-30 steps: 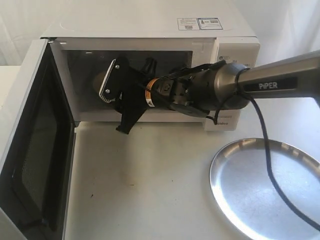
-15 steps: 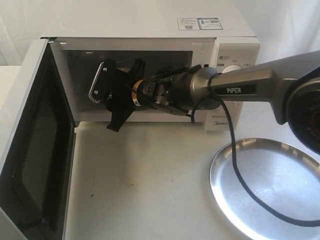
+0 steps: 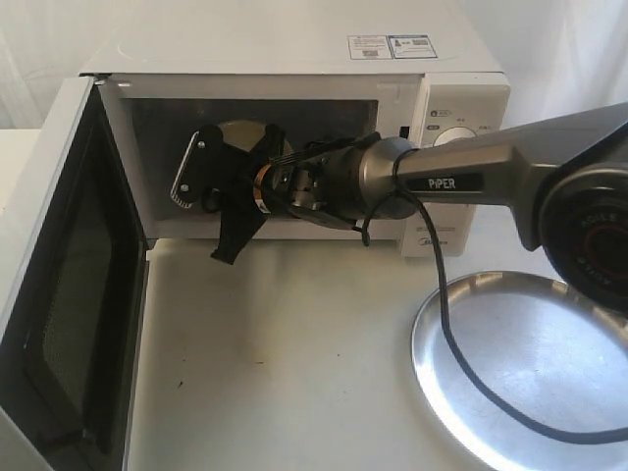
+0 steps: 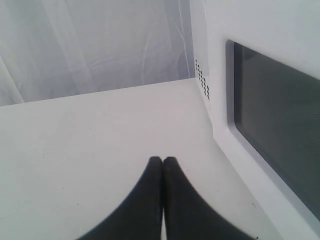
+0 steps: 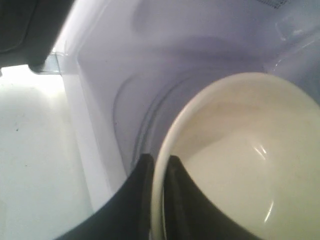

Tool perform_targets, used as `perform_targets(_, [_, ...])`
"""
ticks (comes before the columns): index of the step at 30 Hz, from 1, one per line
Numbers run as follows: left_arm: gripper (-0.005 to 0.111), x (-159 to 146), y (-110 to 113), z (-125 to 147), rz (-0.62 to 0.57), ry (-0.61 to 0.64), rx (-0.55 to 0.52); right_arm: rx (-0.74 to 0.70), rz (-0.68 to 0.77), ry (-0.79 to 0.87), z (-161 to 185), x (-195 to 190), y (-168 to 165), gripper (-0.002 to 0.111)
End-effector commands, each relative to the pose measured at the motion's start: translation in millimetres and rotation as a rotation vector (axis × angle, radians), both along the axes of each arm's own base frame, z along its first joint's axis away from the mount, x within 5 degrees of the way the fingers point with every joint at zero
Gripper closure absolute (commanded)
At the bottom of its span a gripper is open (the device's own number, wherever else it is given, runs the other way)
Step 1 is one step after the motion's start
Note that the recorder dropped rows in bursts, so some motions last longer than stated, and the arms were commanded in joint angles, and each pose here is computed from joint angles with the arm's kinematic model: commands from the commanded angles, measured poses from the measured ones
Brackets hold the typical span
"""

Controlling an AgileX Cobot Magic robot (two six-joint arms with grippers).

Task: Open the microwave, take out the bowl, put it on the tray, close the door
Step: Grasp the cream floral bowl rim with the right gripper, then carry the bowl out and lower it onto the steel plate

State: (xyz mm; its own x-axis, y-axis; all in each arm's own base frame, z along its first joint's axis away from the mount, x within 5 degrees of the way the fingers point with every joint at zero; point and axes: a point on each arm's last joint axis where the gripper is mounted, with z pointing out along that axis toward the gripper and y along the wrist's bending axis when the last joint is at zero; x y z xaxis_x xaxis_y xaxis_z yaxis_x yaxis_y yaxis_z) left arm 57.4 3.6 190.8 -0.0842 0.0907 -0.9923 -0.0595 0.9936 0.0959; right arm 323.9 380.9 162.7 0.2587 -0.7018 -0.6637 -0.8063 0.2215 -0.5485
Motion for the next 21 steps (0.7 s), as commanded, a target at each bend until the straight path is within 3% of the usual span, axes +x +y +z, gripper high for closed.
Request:
perform_targets(1, [0.107,-0.2,-0.2,1.4,-0.001,-0.009,-0.007,0.007,-0.024,0.021,2.1,-1.3,-0.2,0.108])
perform_targets(6, [0.107,-0.2,-0.2,1.4,-0.001,-0.009,-0.007,0.056,-0.078,0.066,29.6,-16.2,-4.8,0.108])
perform_targets(10, [0.107,-0.2,-0.2,1.4,-0.001,-0.009,-0.007,0.053,-0.118,0.106,54.8,-45.3,-28.0,0.108])
perform_targets(14, [0.107,-0.2,-0.2,1.4,-0.001,-0.009,-0.007,0.081,-0.194,0.182,78.6,-81.3,-68.4,0.108])
perform_targets(18, [0.107,-0.2,-0.2,1.4,-0.001,-0.009,-0.007,0.138,-0.374,0.304,97.5,-117.6,-120.1,0.108])
perform_targets(21, [0.107,-0.2,-0.2,1.4,-0.001,-0.009,-0.007,0.110,-0.488,0.353,90.7,-148.7,-172.7,0.108])
